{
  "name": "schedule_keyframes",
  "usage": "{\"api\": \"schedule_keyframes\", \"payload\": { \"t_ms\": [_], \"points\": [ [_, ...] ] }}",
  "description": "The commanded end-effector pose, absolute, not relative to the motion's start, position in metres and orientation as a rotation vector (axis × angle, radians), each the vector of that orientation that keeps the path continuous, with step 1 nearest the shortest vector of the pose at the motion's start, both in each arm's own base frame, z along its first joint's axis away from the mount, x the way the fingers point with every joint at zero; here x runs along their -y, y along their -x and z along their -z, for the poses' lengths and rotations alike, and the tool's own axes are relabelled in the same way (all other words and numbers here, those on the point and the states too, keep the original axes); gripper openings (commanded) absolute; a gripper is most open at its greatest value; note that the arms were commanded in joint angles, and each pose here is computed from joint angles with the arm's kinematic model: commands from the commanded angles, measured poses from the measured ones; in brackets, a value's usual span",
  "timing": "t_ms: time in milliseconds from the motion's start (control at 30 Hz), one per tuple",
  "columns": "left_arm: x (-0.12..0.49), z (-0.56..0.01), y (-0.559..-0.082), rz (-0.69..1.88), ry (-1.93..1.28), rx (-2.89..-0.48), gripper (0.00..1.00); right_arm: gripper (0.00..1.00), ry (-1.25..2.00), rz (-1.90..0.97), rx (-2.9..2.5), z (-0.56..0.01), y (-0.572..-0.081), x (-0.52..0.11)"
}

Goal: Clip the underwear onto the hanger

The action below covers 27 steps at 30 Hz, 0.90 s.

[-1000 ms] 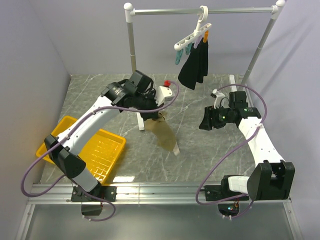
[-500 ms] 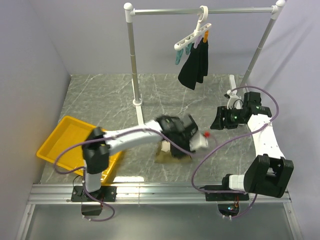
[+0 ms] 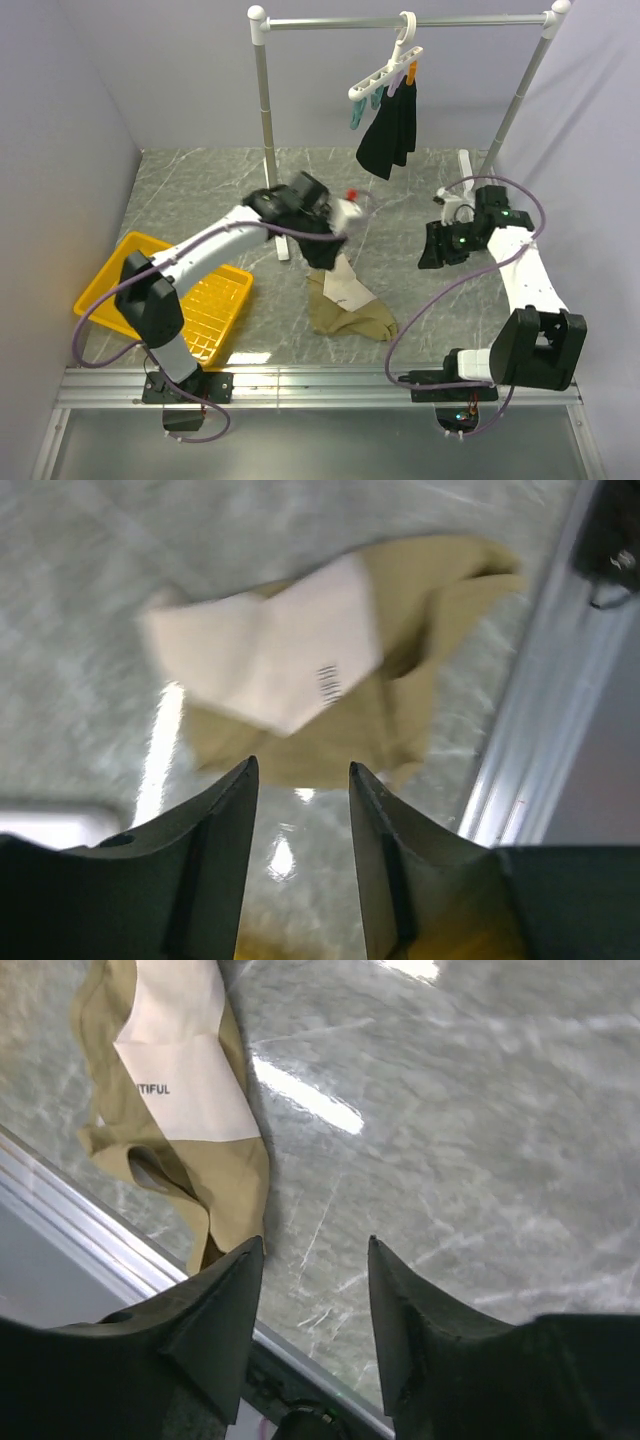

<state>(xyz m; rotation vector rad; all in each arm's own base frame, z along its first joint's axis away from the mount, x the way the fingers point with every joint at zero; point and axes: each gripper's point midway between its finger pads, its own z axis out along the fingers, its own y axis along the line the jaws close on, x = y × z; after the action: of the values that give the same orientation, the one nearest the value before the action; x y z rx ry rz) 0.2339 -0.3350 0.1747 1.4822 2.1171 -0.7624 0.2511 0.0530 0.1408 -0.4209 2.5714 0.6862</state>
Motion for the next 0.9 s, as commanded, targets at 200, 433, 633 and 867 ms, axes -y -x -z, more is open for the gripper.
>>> {"api": "schedule_keyframes", "payload": {
  "t_ms": [200,433,633,867],
  "points": [
    [0.269,-0.139,-0.254,0.913,-1.12,-2.394,0.46,0.45,0.79,-0.523,-2.392,-0.144,-0.262,-0.141],
    [0.252,-0.128,-0.262,0.897,-0.982,-2.471,0.51,0.4,0.989,-0.593,-2.469,-0.103,-0.254,-0.203],
    [0.25,-0.119,-0.26,0.887,-0.968,-2.497,0.55,0.49,1.041,-0.647,-2.581,-0.069,-0.25,-0.217],
    [0.254,-0.109,-0.264,0.904,-0.964,-2.521,0.55,0.44,1.031,-0.652,-2.635,-0.046,-0.249,-0.221]
  ]
}}
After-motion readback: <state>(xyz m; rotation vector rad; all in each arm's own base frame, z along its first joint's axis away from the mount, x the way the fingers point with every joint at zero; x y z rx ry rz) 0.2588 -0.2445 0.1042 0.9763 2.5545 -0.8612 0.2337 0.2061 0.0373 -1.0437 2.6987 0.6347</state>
